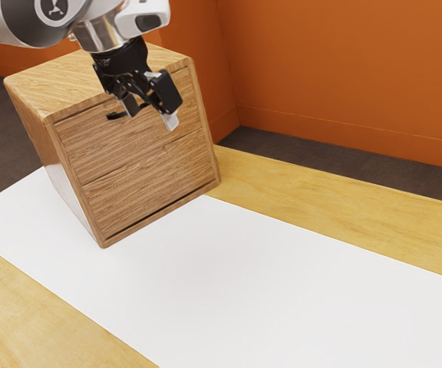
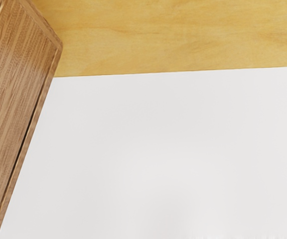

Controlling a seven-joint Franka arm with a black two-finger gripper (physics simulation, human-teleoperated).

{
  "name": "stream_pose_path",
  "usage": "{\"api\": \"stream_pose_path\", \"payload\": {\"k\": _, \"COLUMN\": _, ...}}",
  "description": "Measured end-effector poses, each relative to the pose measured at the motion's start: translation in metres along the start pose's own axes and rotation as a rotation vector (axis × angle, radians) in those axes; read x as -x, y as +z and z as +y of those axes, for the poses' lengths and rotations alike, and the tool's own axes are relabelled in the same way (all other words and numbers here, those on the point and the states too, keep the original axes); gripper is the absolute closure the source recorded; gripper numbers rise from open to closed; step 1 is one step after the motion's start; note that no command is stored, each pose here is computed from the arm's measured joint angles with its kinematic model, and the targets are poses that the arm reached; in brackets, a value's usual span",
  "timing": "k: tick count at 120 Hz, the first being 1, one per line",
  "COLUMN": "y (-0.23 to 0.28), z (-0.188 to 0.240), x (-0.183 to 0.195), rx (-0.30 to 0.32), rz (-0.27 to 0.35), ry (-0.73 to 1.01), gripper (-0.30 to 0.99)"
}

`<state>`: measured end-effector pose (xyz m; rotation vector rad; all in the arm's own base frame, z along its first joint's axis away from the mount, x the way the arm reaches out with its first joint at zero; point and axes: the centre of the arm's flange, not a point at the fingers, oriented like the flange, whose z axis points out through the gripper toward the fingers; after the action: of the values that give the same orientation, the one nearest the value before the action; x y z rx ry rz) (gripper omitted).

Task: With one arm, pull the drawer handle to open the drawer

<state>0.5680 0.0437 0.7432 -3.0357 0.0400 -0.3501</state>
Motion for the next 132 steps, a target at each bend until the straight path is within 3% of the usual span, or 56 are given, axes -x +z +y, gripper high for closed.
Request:
{"api": "stream_pose_path", "payload": {"k": 20, "y": -0.001, "z": -0.004, "x": 0.001, "rx": 0.006, "rz": 0.0, "ry": 0.012, "gripper": 0.0}}
{"api": "stream_pose_path", "payload": {"k": 31, "y": -0.063, "z": -0.007, "x": 0.023, "rx": -0.004, "rz": 0.104, "ry": 0.019, "gripper": 0.0}}
{"api": "stream_pose_path", "payload": {"k": 42, "y": -0.082, "z": -0.013, "x": 0.034, "rx": -0.009, "rz": 0.126, "ry": 0.029, "gripper": 0.0}}
{"api": "stream_pose_path", "payload": {"k": 68, "y": -0.074, "z": -0.026, "x": 0.044, "rx": -0.004, "rz": 0.069, "ry": 0.052, "gripper": 0.0}}
{"api": "stream_pose_path", "payload": {"k": 76, "y": -0.076, "z": -0.024, "x": 0.063, "rx": 0.009, "rz": 0.038, "ry": 0.067, "gripper": 0.0}}
{"api": "stream_pose_path", "payload": {"k": 88, "y": -0.099, "z": 0.006, "x": 0.104, "rx": 0.042, "rz": 0.045, "ry": 0.144, "gripper": 0.0}}
{"api": "stream_pose_path", "payload": {"k": 97, "y": -0.084, "z": 0.008, "x": 0.121, "rx": 0.064, "rz": 0.002, "ry": 0.158, "gripper": 0.0}}
{"api": "stream_pose_path", "payload": {"k": 132, "y": -0.071, "z": -0.009, "x": 0.121, "rx": -0.015, "rz": -0.017, "ry": 0.16, "gripper": 0.0}}
